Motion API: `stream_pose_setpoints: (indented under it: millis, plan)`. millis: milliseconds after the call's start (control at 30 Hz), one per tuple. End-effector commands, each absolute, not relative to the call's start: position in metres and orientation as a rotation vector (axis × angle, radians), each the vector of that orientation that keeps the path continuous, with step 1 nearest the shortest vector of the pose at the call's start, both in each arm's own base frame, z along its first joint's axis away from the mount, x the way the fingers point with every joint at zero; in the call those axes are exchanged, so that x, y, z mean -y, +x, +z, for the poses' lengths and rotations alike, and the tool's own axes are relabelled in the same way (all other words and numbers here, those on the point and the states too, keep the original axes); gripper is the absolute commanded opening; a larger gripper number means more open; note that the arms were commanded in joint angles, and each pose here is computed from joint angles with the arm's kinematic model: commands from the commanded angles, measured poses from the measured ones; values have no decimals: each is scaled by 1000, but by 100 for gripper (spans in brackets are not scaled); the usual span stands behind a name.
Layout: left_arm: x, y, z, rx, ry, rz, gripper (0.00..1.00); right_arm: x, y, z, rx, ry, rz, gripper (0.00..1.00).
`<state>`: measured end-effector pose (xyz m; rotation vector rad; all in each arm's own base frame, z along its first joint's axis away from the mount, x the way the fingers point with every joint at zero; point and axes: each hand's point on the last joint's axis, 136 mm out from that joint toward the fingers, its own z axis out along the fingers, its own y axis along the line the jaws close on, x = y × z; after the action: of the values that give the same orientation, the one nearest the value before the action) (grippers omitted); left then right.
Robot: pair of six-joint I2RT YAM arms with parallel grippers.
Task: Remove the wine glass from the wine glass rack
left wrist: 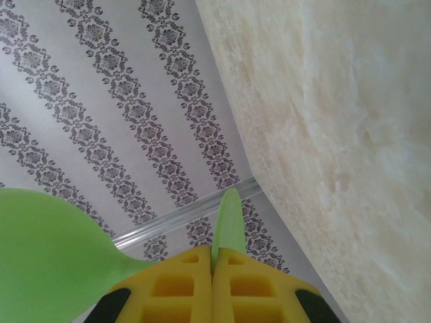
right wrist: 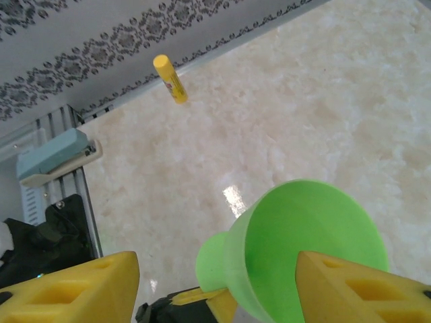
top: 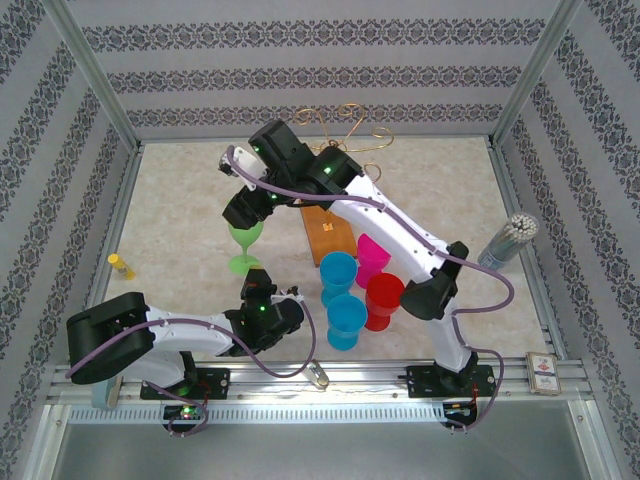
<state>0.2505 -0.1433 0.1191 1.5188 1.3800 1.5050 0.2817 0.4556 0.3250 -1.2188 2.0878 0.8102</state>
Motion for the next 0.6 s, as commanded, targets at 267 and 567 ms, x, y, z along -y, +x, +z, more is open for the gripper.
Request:
stream_pose_setpoints:
  millis: [267,567]
  plan:
    - [145,249,135,-1378,1435,1501,0,-467,283,307,-2105,-1262,778,60]
    - [147,250,135,-1377,1433,1498,0,-472,277,293,-2121,-1305,769,50]
